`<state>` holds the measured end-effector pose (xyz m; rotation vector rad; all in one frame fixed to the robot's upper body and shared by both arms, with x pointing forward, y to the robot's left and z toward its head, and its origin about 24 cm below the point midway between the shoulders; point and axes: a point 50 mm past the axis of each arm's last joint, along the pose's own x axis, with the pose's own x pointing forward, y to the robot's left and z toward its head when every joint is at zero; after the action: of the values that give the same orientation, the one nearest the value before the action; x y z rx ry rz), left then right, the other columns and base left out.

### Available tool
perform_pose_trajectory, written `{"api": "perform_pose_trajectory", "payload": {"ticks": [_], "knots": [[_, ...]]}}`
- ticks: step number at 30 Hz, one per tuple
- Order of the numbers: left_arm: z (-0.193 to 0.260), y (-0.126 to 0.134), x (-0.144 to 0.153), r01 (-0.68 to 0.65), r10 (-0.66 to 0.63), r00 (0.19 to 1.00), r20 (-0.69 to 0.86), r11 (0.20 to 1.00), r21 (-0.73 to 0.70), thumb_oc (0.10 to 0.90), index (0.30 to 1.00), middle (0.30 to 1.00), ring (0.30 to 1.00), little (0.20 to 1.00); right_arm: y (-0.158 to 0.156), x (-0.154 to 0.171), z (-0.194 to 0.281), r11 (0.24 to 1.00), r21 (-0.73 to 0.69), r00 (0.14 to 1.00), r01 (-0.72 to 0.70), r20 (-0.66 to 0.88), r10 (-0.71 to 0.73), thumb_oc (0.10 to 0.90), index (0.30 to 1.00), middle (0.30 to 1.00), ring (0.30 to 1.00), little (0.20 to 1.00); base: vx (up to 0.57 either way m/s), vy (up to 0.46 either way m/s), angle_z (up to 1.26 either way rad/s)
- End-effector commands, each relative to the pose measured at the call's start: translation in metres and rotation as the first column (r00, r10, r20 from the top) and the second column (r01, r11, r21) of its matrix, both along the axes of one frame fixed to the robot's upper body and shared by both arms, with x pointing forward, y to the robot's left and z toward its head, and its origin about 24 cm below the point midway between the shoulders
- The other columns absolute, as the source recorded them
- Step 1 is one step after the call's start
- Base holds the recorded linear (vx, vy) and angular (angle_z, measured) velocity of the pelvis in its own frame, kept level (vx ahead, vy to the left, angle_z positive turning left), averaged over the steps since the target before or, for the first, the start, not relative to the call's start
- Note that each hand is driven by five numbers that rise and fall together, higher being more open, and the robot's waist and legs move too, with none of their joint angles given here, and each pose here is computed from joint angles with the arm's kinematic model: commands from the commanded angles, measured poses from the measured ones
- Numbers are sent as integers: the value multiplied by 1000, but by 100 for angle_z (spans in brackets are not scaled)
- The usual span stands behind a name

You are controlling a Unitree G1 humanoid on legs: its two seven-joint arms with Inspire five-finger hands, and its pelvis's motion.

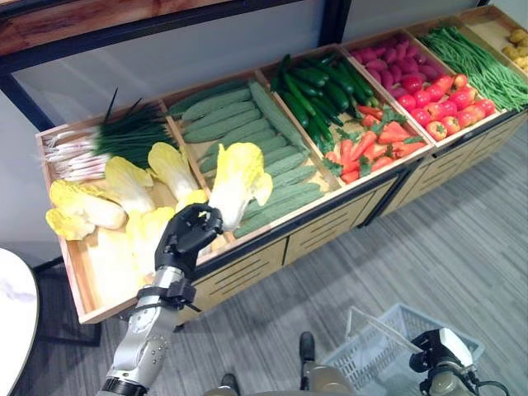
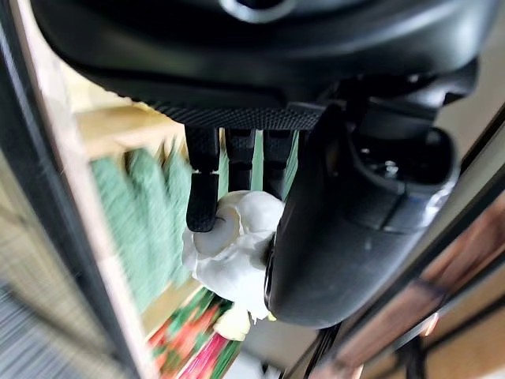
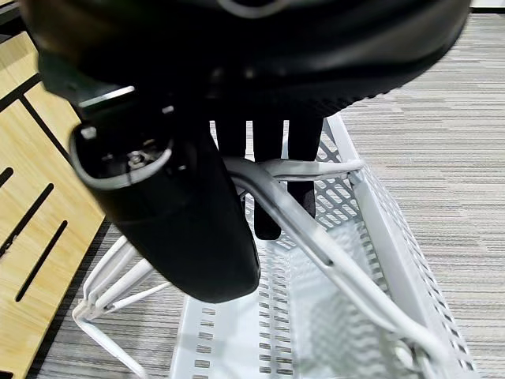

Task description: Get the vegetables into the basket

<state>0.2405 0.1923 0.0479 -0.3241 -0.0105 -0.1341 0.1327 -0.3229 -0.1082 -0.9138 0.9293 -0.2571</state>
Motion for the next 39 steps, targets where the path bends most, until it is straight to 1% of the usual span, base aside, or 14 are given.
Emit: {"api": "perform_pose_trajectory", "payload": {"ticks": [1,7,9,15,18,26,28,32,35,37,39], "knots": [[65,-1,12,44,-54,938,342,998,38,400,300,300,300,300,22,-15,-18,994,95,992,-47,-109,57,400,300,300,300,300,-137,38,-57],[64,0,12,42,-59,941,332,997,57,400,300,300,300,300,23,-20,-20,995,93,993,-25,-115,35,400,300,300,300,300,-129,83,-41],[65,1,8,47,-64,941,332,997,60,400,300,300,300,300,19,-27,-22,997,80,990,-3,-143,14,400,300,300,300,300,-5,51,-57],[66,2,7,48,-67,939,336,997,63,400,300,300,300,300,18,-36,-24,996,76,987,40,-158,-28,400,300,300,300,300,29,-102,-42],[66,3,6,46,-63,938,340,997,59,400,300,300,300,300,19,-38,-24,996,80,987,37,-159,-24,400,300,300,300,300,27,-158,-19],[66,-12,11,96,-81,937,341,995,-27,400,300,300,300,300,4,-39,-15,995,45,993,85,-89,-81,400,300,300,300,300,14,-234,-27],[67,-23,15,129,-103,933,346,990,-55,400,300,300,300,300,-1,-29,-8,994,32,994,105,-14,-104,400,300,300,300,300,-50,-233,-8],[67,-30,17,138,-106,930,351,988,-69,400,300,300,300,300,-1,-1,2,999,15,998,47,51,-47,400,300,300,300,300,-56,-145,-27],[65,-30,15,130,-99,934,344,989,-68,400,300,300,300,300,2,8,4,999,18,997,26,71,-27,400,300,300,300,300,22,-45,-122],[62,-26,12,113,-81,937,341,991,-76,400,300,300,300,300,4,17,8,999,-1,996,-37,81,37,400,300,300,300,300,67,19,-43],[62,-24,11,104,-69,936,345,991,-84,400,300,300,300,300,4,20,10,998,-13,995,-62,76,63,400,300,300,300,300,54,51,-79]]}}
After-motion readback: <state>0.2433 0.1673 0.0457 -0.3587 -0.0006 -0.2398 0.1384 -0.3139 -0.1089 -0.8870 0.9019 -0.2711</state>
